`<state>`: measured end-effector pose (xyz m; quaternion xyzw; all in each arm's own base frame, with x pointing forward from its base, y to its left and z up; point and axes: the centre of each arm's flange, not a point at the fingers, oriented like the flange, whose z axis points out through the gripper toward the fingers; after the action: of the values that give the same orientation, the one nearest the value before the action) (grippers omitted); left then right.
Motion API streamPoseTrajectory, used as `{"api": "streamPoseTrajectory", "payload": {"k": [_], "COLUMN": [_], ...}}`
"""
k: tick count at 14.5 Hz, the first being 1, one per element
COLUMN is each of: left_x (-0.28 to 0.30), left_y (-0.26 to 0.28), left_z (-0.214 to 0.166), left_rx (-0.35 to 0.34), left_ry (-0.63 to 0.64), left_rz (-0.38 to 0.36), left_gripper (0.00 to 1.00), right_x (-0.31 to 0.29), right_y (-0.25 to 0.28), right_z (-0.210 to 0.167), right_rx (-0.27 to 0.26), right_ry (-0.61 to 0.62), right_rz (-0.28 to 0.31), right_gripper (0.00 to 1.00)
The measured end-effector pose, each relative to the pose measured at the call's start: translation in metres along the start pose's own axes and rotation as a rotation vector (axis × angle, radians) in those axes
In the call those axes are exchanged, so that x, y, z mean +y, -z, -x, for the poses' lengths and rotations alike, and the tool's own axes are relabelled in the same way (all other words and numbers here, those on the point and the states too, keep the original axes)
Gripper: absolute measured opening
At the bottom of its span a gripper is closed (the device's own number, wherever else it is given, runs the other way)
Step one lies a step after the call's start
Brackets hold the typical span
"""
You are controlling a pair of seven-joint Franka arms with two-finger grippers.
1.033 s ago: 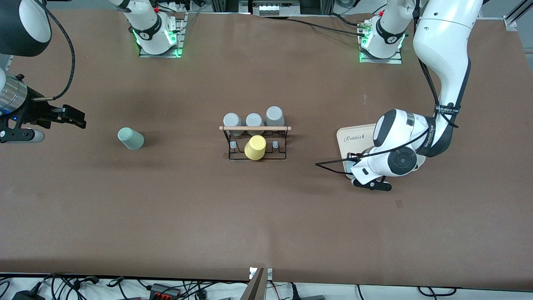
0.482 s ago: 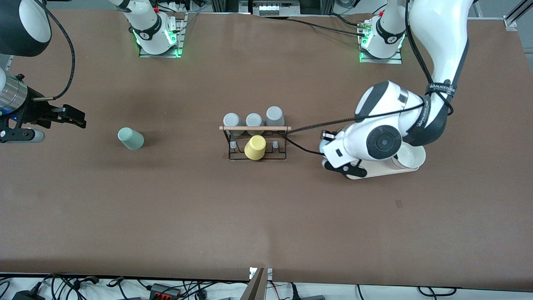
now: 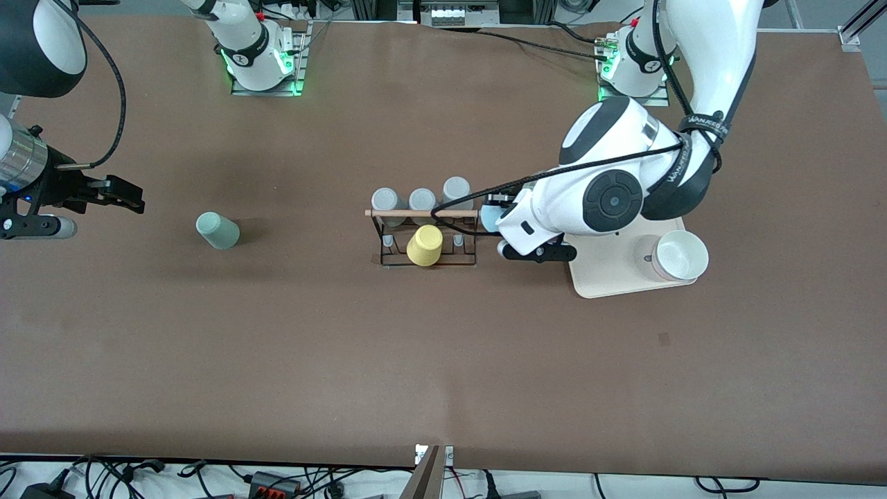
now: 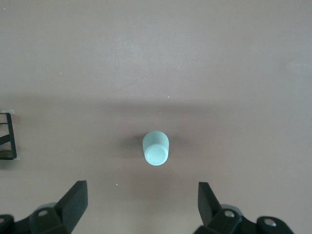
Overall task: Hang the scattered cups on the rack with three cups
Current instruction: 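Carry the light blue cup to the rack and hang it on a hook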
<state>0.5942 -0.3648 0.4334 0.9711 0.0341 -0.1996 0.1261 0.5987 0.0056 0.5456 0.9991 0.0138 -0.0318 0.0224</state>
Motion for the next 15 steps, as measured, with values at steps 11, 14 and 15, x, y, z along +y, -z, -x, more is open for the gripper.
{"api": "streamPoseTrajectory", "payload": {"k": [11, 14, 15], "left_x": [0.033, 0.041, 0.042], "left_y": [-0.058, -0.078, -0.086], "left_z": [-0.028, -0.026, -0.027], "left_rx": [0.067, 0.074, 0.07], "left_ry": [0.069, 0.043, 0.041], "left_rz": [0.07, 0.015, 0.006], "left_gripper": [0.65, 0.65, 0.65], "right_x": [-0.002, -0.002, -0.002], "right_y": [0.0, 0.0, 0.0], "right_z": [0.0, 0.0, 0.0], "right_rx": [-0.001, -0.002, -0.002], "right_ry": [0.003, 0.003, 0.003], "right_rz": [0.0, 0.0, 0.0], "right_gripper": [1.0, 1.0, 1.0]}}
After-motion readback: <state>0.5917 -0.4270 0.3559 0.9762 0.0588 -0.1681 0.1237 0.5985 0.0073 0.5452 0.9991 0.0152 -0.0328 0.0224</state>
